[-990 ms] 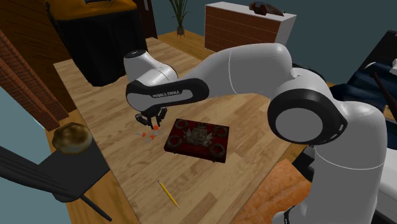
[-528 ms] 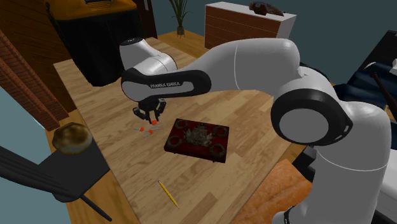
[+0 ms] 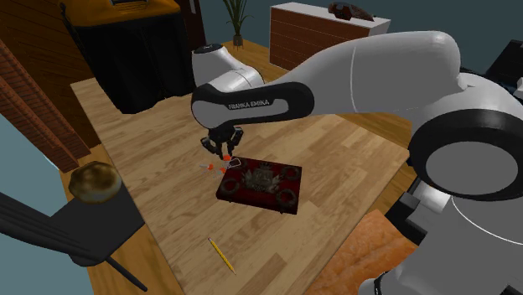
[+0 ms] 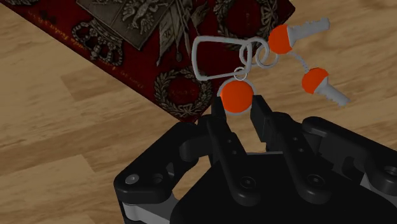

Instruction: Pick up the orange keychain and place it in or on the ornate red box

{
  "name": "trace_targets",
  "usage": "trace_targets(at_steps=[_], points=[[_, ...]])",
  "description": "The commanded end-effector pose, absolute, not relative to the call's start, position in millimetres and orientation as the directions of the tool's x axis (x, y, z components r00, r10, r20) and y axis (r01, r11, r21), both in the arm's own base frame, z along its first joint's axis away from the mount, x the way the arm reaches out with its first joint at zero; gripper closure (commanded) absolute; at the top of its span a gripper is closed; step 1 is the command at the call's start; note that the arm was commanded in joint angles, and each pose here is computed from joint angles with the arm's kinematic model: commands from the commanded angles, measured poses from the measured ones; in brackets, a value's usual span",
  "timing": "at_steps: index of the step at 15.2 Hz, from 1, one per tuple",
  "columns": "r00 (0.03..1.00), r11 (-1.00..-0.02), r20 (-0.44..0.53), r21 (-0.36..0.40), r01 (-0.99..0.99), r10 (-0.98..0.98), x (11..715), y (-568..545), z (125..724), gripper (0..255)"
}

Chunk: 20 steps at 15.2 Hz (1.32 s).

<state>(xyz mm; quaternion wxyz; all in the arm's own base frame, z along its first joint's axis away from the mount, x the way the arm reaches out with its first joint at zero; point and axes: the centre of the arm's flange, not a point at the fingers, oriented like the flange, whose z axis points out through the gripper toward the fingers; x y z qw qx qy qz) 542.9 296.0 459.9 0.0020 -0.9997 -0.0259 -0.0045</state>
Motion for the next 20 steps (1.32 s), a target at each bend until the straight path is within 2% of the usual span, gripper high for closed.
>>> trace_targets(at_steps=[1,8,20], points=[[0.999,-0.999,0.009,-0.004,0.052,0.052,533.7,273.6,460.5,255],[0.999,-0.999,0.009,-0.004,0.052,0.052,497.3,181.9,464.2,255],[0.999,-0.999,0.009,-0.004,0.052,0.052,497.3,181.9,400.8,255]])
